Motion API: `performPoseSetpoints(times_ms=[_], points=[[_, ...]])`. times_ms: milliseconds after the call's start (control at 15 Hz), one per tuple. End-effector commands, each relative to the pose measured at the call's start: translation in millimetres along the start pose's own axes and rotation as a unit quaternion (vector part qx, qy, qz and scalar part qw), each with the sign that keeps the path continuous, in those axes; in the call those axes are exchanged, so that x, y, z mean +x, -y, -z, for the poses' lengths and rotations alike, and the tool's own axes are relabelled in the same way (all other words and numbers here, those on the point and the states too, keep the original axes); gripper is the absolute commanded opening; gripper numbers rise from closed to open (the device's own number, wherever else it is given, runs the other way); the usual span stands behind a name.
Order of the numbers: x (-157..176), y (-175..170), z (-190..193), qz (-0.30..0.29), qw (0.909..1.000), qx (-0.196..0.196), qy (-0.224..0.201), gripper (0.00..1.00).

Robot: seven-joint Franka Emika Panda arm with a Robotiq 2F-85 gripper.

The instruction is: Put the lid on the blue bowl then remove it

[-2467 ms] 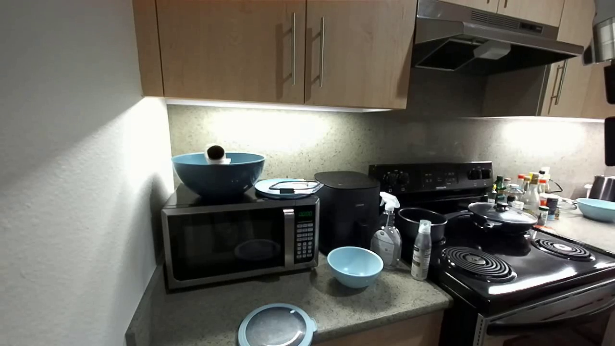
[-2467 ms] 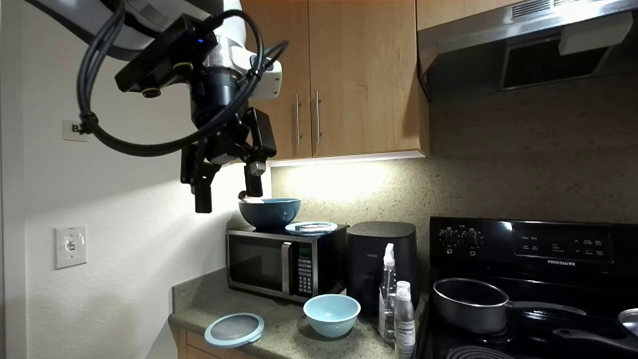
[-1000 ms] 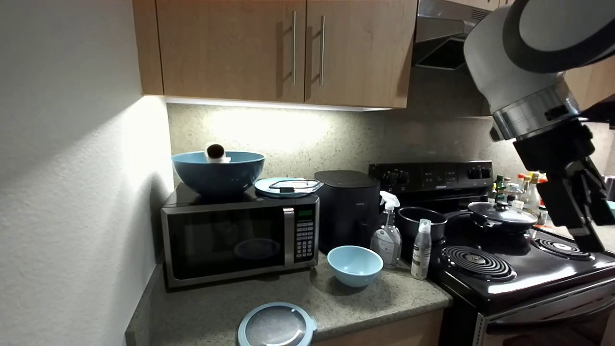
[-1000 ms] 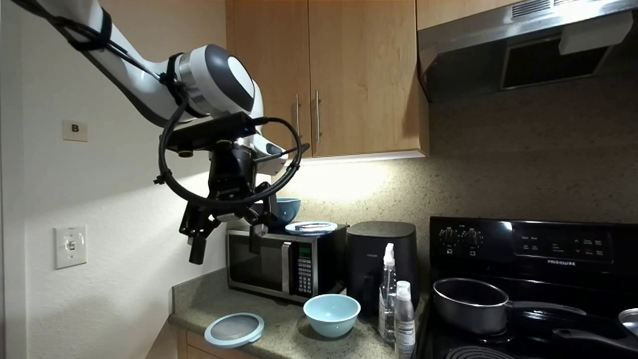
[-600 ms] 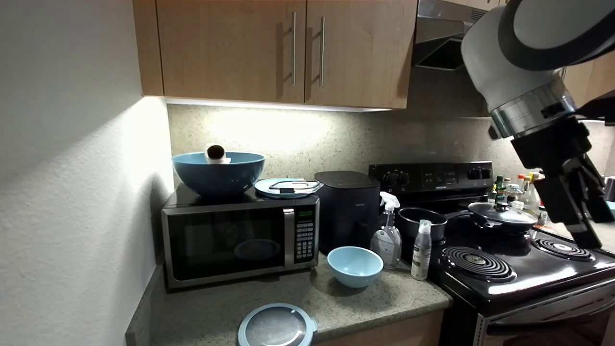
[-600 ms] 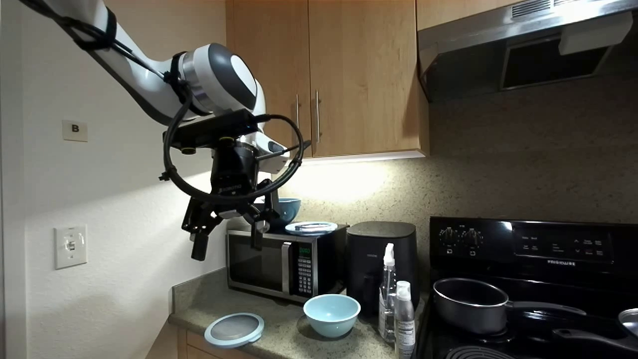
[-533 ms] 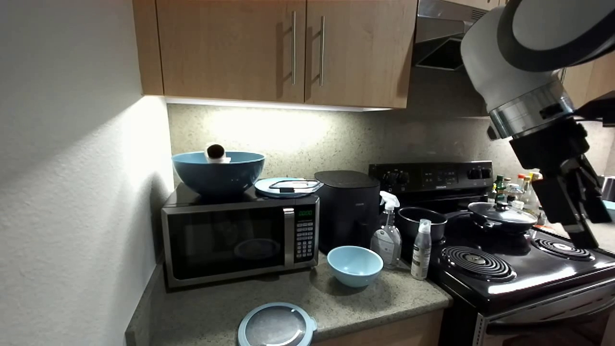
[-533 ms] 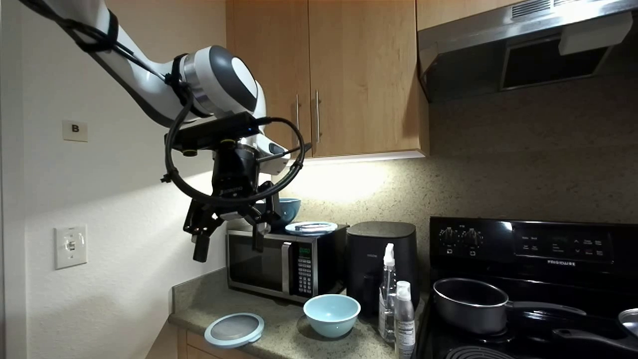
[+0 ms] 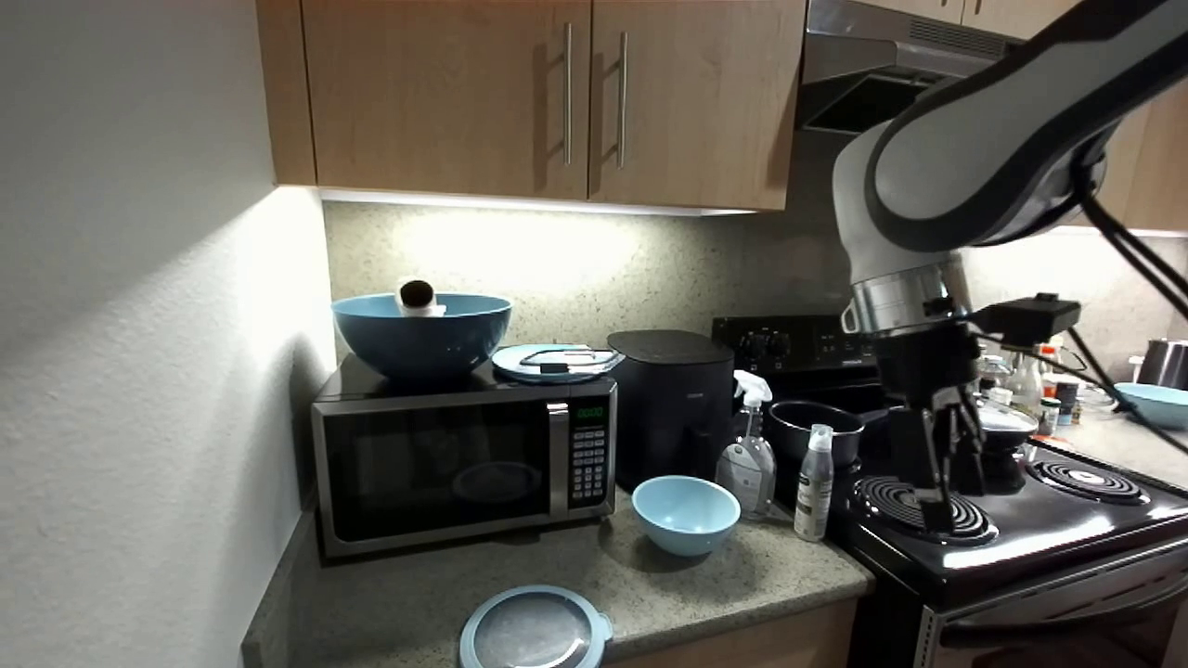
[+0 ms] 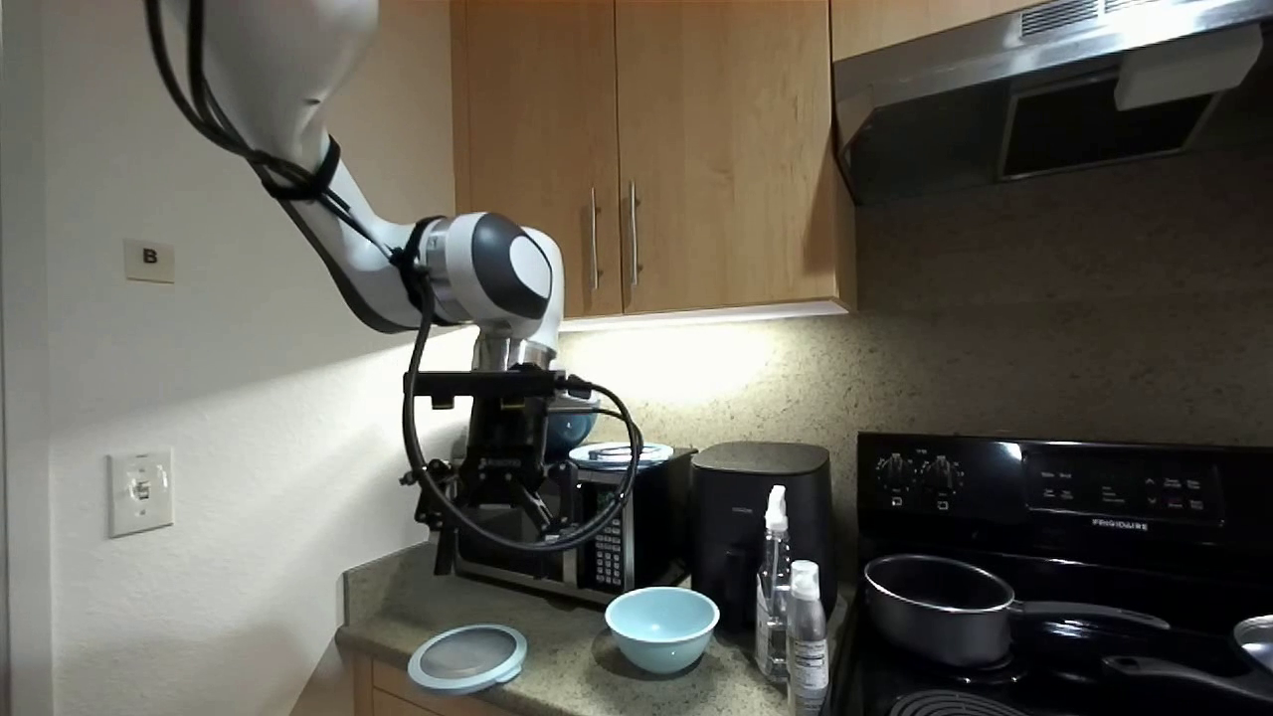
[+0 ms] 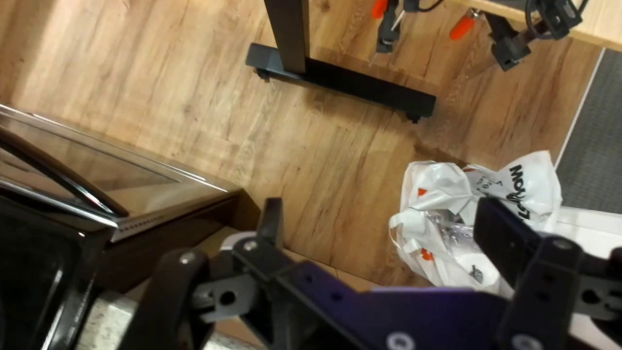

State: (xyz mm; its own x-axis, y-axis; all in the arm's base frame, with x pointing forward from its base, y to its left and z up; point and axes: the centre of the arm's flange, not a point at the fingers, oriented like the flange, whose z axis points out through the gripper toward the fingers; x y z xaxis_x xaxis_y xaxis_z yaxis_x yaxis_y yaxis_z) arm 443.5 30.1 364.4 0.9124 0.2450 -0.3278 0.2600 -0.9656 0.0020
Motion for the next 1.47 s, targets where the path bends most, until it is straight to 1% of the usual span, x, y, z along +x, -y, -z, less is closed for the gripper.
performPoseSetpoints(times_ms=[0,67,200,267,400,667,733,800,933,1067,1133,1333,1400], points=[[56.1,19.8,-11.4,0.047,0.9970,0.038,-0.049,1.00],[69.6,25.4,-13.6,0.041,0.9960,0.039,-0.070,1.00],[85.5,31.0,-16.5,0.034,0.9951,0.041,-0.083,1.00],[66.3,29.3,-15.1,0.030,0.9966,0.030,-0.070,1.00],[73.3,31.4,-19.9,0.032,0.9968,0.031,-0.067,1.00],[72.3,30.0,-17.6,0.030,0.9967,0.031,-0.069,1.00],[78.6,31.9,-23.8,0.028,0.9951,0.047,-0.082,1.00],[91.5,37.6,-32.0,0.025,0.9918,0.088,-0.089,1.00],[120.6,53.3,-48.7,0.002,0.9831,0.150,-0.105,1.00],[150.8,70.7,-68.0,-0.026,0.9708,0.206,-0.120,1.00],[163.4,78.6,-76.9,-0.041,0.9632,0.231,-0.132,1.00],[200.7,102.1,-96.8,-0.105,0.9367,0.288,-0.169,1.00],[206.5,106.1,-97.4,-0.114,0.9354,0.284,-0.177,1.00]])
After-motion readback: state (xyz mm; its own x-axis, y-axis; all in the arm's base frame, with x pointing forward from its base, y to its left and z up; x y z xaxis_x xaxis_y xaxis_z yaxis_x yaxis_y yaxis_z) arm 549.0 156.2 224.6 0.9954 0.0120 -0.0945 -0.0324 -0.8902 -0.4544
